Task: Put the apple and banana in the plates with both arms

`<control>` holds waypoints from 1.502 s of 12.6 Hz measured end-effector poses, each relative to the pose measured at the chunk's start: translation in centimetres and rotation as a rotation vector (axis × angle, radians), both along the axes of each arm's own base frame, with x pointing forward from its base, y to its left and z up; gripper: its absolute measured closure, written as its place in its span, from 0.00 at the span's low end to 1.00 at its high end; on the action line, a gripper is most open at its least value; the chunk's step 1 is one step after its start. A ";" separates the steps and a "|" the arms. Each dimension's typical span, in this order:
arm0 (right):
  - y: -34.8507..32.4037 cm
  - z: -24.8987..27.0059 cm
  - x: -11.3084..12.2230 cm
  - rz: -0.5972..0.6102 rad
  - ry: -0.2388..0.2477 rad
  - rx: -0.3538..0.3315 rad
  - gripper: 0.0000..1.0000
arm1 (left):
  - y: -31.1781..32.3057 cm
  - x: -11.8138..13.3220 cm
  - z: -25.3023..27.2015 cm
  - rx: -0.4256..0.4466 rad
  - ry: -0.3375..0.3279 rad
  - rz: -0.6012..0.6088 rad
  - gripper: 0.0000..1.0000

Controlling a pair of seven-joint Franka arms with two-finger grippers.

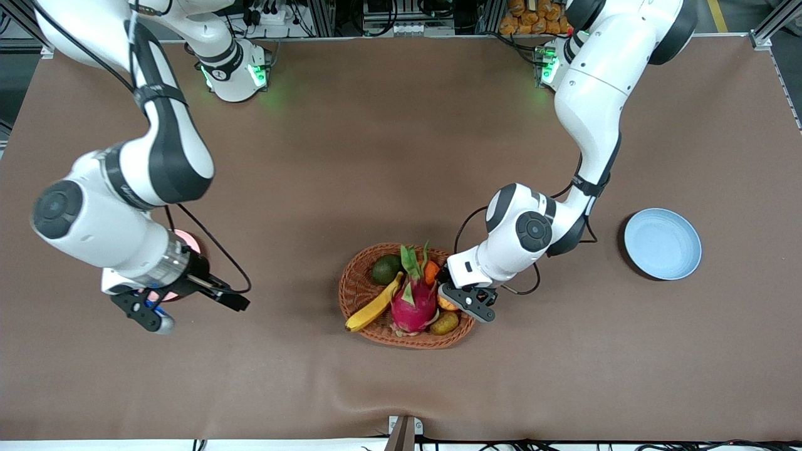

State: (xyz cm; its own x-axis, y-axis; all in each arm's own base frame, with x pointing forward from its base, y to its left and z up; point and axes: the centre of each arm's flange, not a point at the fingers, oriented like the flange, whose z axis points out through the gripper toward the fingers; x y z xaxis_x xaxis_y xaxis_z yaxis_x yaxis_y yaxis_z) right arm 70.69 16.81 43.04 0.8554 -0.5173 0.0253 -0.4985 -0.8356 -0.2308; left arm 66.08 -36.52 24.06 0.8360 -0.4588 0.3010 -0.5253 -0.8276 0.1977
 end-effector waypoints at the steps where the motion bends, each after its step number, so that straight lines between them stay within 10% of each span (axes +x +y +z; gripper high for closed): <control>1: 0.3 -0.9 0.3 -0.011 -0.006 0.002 0.00 | 0.0 0.1 0.9 -0.001 -0.003 -0.001 0.27; 8: 8.9 -9.5 1.0 -0.062 -0.093 0.042 0.00 | 3.7 0.7 8.7 0.030 0.073 0.004 0.27; 19: 16.5 -14.9 0.5 -0.080 -0.179 0.032 0.00 | 26.9 -1.4 13.3 0.180 0.176 0.224 0.27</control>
State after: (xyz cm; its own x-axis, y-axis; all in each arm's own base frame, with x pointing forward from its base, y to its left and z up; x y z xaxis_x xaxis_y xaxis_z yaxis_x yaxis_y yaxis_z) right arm 71.22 33.35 28.17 0.7946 -0.5868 0.1558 -0.5121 -0.7856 -0.3473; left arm 64.69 -9.62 37.33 0.9541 -0.2902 0.0734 -0.2969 -0.9486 0.1092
